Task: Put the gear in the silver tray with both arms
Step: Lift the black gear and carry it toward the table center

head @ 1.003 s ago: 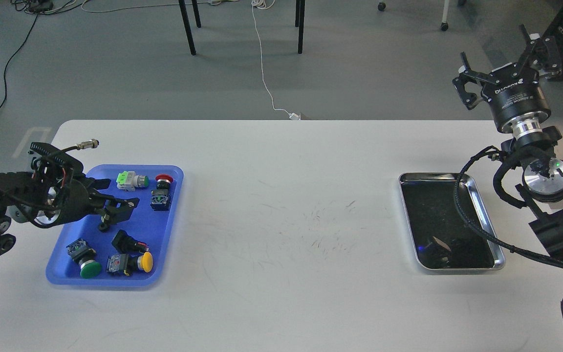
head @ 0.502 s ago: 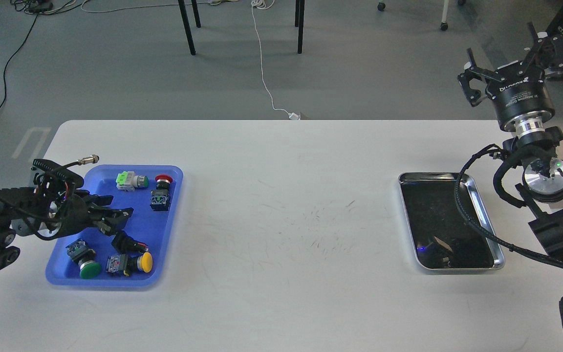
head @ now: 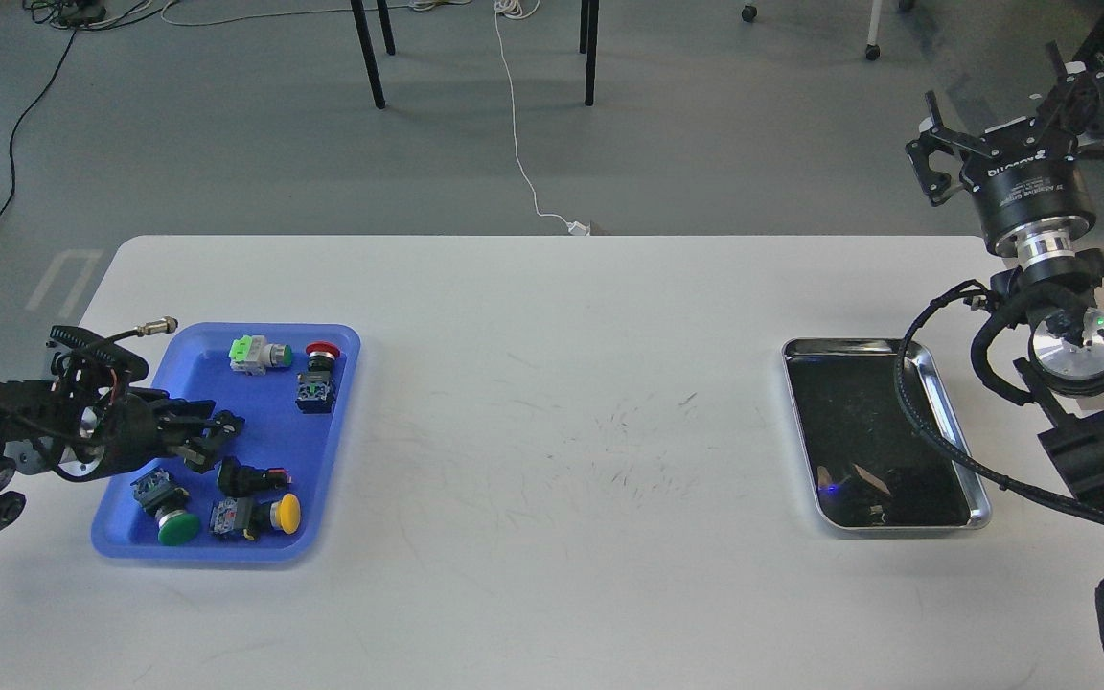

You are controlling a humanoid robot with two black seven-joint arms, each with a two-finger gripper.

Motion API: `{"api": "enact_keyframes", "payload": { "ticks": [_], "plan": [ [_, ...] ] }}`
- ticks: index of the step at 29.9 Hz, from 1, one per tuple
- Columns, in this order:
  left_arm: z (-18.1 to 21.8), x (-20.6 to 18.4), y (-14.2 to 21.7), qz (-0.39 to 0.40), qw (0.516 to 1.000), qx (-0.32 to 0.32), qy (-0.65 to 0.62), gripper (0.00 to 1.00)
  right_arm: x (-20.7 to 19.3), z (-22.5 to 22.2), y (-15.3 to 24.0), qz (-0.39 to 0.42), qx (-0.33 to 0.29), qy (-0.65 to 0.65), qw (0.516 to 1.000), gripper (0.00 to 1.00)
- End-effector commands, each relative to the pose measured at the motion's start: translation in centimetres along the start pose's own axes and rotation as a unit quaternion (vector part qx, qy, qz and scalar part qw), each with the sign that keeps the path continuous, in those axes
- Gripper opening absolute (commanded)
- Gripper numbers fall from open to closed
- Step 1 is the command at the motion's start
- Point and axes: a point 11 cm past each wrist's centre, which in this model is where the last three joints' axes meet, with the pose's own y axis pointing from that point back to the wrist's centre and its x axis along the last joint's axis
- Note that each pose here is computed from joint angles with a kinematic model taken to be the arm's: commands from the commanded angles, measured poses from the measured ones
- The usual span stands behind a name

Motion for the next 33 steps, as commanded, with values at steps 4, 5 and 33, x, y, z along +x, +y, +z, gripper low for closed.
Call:
{"api": "enact_keyframes", "payload": {
  "ticks": [4, 5, 33],
  "plan": [
    [0.2, 0.2, -0.2, 0.002, 1.000, -0.002, 0.000, 0.18, 0.0, 0.0, 0.0, -0.001, 0.000, 0.000, 1.000, 0.99],
    [0.2, 0.6, -0.1, 0.006, 1.000, -0.003, 0.000, 0.18, 0.0, 0.0, 0.0, -0.001, 0.000, 0.000, 1.000, 0.99],
    [25.0, 21.3, -0.4, 0.134, 0.952, -0.262, -0.084, 0.14, -2.4, -6.6, -1.2, -0.038, 0.013, 0.070, 0.997, 0.99]
  ]
}}
